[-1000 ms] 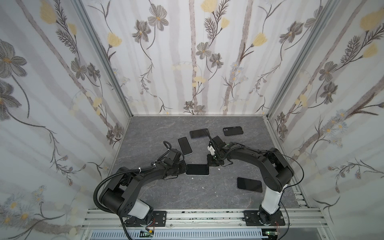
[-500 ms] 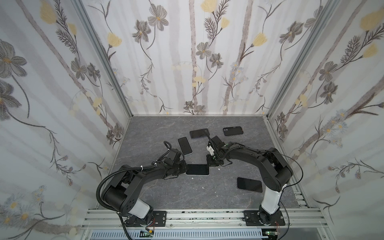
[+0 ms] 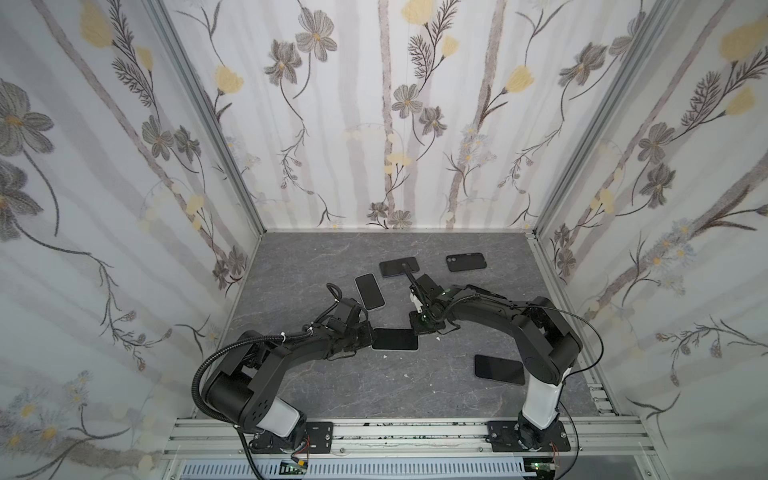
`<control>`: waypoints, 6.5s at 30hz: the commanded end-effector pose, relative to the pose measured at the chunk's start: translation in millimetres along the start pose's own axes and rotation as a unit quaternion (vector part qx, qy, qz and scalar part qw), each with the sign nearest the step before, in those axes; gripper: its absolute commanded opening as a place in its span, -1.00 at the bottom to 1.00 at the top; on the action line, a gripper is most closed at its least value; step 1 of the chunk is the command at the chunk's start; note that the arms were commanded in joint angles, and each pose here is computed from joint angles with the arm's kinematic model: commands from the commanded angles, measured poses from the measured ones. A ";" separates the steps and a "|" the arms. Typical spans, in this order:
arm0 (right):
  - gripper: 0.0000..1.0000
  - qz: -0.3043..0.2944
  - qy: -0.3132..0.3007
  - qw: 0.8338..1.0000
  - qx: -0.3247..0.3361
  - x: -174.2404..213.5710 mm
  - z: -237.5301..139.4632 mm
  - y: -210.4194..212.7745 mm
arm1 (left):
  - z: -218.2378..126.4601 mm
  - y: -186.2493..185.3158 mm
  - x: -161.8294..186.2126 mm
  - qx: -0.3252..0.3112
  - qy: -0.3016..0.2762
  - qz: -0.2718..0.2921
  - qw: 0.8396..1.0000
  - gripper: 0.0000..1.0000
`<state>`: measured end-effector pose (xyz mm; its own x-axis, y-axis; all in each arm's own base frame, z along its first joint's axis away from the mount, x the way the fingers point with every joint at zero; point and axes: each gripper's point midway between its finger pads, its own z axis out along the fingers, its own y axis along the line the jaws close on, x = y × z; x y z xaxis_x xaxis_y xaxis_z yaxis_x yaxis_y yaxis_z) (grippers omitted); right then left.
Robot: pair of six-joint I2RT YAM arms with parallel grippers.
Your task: Put the phone into the phone case
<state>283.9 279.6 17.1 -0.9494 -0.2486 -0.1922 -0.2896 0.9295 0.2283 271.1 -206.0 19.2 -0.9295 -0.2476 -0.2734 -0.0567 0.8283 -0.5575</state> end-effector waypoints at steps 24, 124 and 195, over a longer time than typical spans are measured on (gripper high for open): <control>-0.74 -0.023 0.049 0.997 0.055 26.7 15.9 -15.4 | -4.1 8.0 6.9 -0.020 0.011 -0.011 1.000 -0.53; 0.51 -0.539 0.011 0.839 -0.073 25.6 17.7 68.8 | -211.4 -35.6 -46.2 0.031 -0.317 0.228 0.920 0.29; 0.61 -0.035 0.022 0.996 -0.082 13.5 24.4 123.1 | -229.7 -36.8 -46.1 0.037 -0.353 0.234 0.905 0.34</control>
<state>272.8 396.1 28.0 -0.8940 -0.3119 -0.3218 -0.4066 0.8664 0.2898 230.4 -109.7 226.8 -0.4044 -0.1562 -0.9011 0.3257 0.8961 -0.3015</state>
